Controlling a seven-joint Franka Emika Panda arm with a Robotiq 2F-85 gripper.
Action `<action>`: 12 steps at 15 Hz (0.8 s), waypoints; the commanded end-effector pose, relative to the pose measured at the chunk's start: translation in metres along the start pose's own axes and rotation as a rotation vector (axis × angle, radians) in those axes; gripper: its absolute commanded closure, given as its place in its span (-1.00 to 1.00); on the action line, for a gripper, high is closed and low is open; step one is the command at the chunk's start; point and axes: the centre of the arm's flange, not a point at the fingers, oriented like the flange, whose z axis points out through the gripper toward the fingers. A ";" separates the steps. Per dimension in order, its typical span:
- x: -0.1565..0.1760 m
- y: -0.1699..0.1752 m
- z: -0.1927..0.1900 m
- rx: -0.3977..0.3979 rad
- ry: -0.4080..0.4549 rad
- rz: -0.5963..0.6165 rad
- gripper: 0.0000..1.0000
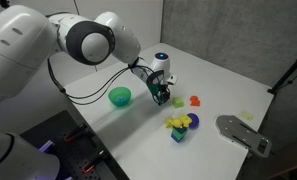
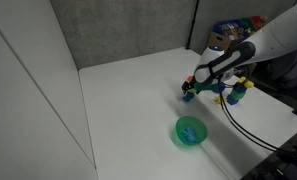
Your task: Put the green toy in the green bowl
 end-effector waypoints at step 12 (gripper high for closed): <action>-0.004 -0.006 -0.014 0.048 0.100 -0.015 0.42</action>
